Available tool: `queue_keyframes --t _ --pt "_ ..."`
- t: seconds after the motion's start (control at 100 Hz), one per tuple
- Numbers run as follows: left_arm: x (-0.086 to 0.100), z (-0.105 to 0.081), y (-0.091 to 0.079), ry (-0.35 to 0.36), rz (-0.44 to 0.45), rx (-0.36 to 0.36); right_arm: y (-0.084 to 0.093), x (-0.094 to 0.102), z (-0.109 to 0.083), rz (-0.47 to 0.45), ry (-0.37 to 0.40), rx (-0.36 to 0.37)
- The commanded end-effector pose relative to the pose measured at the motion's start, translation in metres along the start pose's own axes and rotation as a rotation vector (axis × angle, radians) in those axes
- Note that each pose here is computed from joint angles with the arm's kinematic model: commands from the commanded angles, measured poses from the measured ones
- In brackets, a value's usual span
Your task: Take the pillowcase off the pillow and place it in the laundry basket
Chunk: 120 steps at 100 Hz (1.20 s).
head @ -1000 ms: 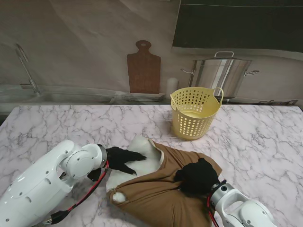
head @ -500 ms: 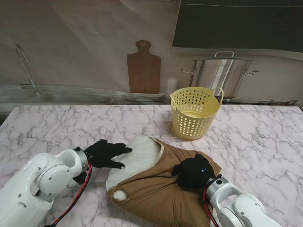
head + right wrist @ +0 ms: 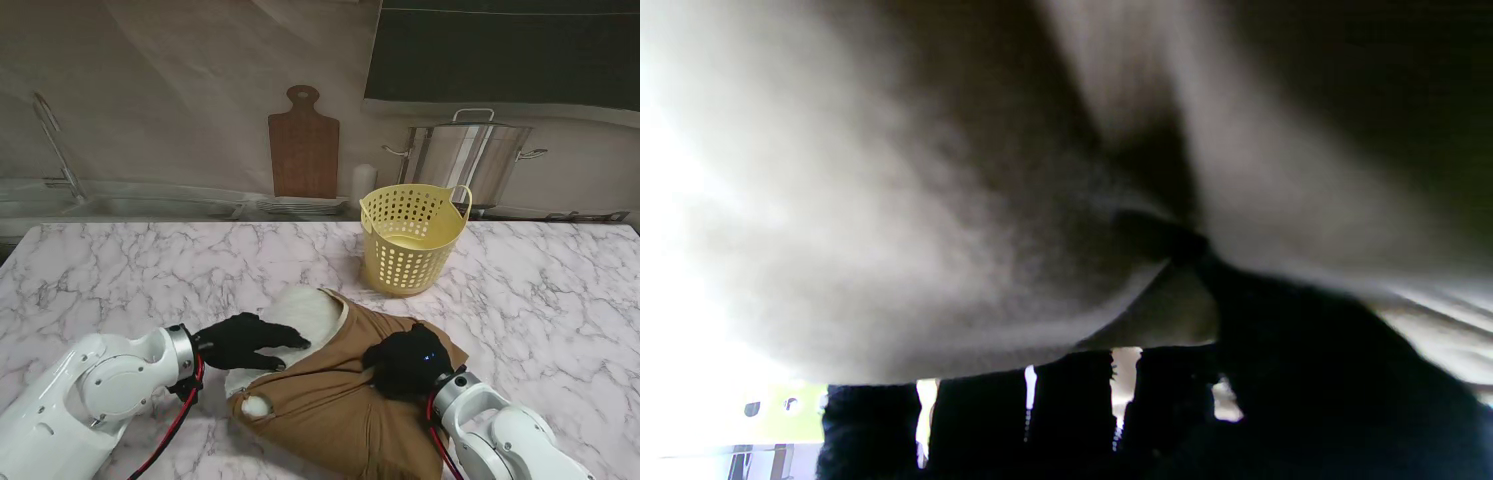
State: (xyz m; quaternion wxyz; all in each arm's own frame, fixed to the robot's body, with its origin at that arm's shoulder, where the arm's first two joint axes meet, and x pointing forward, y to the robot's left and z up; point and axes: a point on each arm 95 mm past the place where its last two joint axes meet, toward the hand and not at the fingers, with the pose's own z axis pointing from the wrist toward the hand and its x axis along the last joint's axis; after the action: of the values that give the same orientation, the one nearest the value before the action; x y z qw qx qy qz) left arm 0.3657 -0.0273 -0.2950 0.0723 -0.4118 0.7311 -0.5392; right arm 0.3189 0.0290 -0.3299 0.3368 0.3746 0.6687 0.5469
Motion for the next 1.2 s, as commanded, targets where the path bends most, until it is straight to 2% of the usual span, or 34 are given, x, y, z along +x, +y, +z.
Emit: queue_keyframes --t 0.0,0.17,0.36,0.72,0.85,0.98,1.19 --pt "-0.012 0.001 0.01 -0.04 -0.021 -0.042 -0.018 -0.009 -0.004 -0.007 -0.031 0.05" --pt "-0.025 0.009 0.022 -0.077 -0.045 -0.132 -0.018 -0.011 -0.007 -0.012 -0.042 0.034" --pt "-0.036 0.015 0.031 -0.109 -0.07 -0.176 -0.019 -0.015 -0.013 -0.018 -0.065 0.023" --pt "-0.045 0.027 0.045 -0.131 -0.088 -0.328 -0.022 -0.032 -0.04 -0.026 -0.115 0.024" --pt "-0.044 0.034 0.046 -0.128 -0.097 -0.36 -0.019 -0.023 -0.039 0.108 -0.059 -0.02" --pt "-0.043 0.044 0.042 -0.125 -0.116 -0.378 -0.006 -0.005 -0.032 0.208 0.01 -0.086" --pt "-0.041 0.059 0.031 -0.135 -0.149 -0.414 0.016 0.022 -0.029 0.229 0.106 -0.178"
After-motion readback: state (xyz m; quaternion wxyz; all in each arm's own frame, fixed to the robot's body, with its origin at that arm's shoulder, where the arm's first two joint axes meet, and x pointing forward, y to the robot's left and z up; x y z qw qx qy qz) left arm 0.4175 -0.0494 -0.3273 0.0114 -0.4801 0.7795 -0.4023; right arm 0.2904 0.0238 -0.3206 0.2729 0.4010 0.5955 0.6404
